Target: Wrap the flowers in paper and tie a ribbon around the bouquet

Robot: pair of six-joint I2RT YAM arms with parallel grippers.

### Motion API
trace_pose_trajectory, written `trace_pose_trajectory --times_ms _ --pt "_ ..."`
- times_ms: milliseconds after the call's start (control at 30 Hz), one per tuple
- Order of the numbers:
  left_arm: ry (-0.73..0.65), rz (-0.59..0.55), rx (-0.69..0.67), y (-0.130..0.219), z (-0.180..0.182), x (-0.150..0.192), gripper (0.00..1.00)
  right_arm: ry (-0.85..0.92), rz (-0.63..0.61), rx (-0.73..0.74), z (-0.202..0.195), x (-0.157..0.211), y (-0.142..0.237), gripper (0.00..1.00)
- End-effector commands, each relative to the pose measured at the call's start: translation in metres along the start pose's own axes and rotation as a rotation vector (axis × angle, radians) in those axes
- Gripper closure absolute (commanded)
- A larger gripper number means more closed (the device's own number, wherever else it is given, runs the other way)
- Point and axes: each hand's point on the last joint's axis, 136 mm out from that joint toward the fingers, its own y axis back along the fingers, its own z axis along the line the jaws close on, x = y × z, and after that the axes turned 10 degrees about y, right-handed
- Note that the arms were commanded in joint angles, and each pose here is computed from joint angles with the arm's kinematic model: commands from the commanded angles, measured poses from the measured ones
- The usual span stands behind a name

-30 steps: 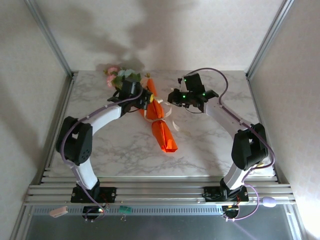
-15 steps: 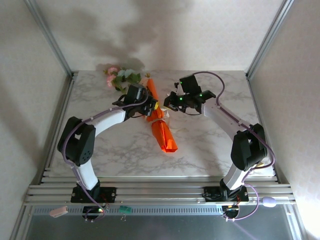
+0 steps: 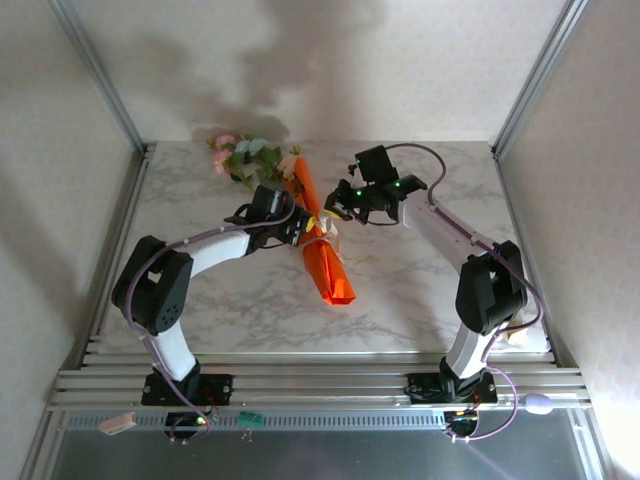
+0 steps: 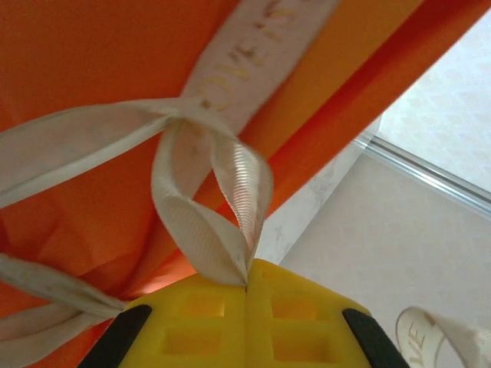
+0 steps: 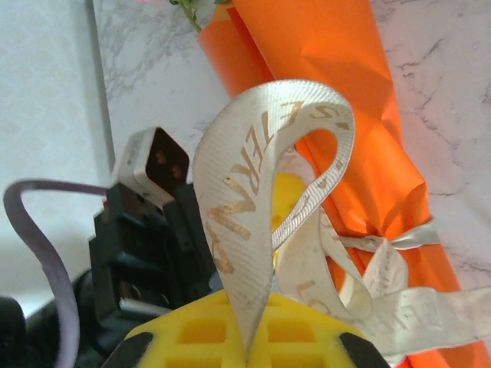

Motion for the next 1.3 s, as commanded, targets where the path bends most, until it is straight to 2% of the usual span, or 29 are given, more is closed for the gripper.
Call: trace_pose_trajectory --times_ms 0,133,233,367,533,1033,1267 --pt "-0.048 0.029 0.146 0.018 -0.033 0.017 1.0 -0.092 0.046 -0.009 0.008 0.01 -0.001 1.0" --pt "-0.013 0.008 0.169 0.018 -0.033 0.011 1.0 -0.098 -0.023 0.012 0.008 0.014 0.021 1.0" --pt "0.01 0.028 0.187 0.01 -0.035 0.012 1.0 -0.12 -0.028 -0.004 0.01 0.024 0.03 1.0" --pt "0.007 0.042 0.202 0.001 -0.043 0.013 1.0 -0.158 -0.002 -0.047 0.026 0.04 0.029 1.0" --pt "-0.003 0.105 0.225 -0.009 -0.044 0.023 1.0 -0.191 -0.03 -0.092 0.043 0.031 0.022 1.0" --pt "-0.049 0.09 0.134 0.006 -0.002 0.021 1.0 -0.168 -0.046 0.02 0.013 -0.003 -0.013 1.0" --pt "-0.042 0.088 0.151 0.01 -0.001 0.02 1.0 -0.207 -0.039 0.073 -0.006 -0.005 -0.023 1.0"
